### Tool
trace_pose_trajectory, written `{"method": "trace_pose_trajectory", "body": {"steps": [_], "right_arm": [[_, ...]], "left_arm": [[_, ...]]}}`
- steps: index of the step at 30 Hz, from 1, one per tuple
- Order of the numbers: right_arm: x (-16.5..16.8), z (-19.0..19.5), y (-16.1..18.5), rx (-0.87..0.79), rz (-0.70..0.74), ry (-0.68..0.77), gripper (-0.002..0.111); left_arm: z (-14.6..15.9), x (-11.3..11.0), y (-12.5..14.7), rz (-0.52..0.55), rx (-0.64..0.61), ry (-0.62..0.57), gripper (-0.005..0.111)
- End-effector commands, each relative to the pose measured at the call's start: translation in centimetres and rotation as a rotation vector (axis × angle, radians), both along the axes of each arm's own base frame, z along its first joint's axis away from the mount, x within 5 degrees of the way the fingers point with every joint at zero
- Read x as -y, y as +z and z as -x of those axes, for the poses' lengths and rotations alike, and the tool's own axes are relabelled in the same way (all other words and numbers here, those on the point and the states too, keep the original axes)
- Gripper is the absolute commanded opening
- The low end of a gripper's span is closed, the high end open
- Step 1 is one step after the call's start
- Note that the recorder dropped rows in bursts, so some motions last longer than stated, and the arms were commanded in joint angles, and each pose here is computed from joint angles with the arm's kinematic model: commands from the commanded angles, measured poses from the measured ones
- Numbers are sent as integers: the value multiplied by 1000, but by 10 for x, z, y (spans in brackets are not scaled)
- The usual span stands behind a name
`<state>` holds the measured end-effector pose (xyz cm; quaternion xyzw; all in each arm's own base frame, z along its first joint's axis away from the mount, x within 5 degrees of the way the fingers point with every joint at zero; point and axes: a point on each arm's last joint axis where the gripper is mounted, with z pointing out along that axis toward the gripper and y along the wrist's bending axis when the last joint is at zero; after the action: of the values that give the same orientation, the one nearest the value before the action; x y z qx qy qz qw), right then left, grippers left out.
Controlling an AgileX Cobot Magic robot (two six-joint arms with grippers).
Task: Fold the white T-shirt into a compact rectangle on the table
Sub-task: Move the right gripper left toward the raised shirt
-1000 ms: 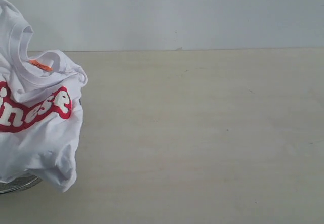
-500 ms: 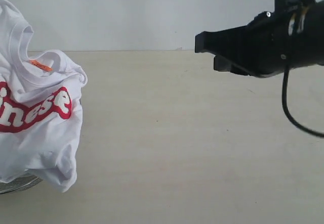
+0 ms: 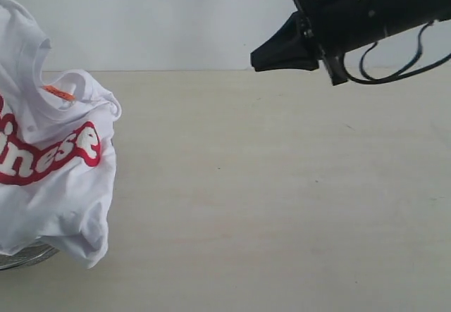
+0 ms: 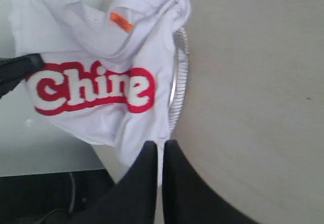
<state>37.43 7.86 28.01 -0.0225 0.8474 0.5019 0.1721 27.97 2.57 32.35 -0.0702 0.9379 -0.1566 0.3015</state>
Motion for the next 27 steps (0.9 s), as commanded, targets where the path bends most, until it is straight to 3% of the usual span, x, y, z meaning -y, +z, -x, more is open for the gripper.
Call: {"method": "trace_pose_trajectory", "body": {"steps": [1, 6, 13, 27], "right_arm": [[-17, -27, -18, 22, -109, 53, 0], [-46, -46, -46, 109, -82, 75, 10], [-75, -67, -94, -39, -147, 197, 54], [-141, -78, -121, -13, -141, 228, 55]], "left_arm": [[0, 8, 8, 51, 63, -74, 5], [4, 6, 5, 7, 16, -88, 5], [5, 3, 3, -23, -6, -87, 5], [5, 2, 2, -42, -6, -86, 5]]}}
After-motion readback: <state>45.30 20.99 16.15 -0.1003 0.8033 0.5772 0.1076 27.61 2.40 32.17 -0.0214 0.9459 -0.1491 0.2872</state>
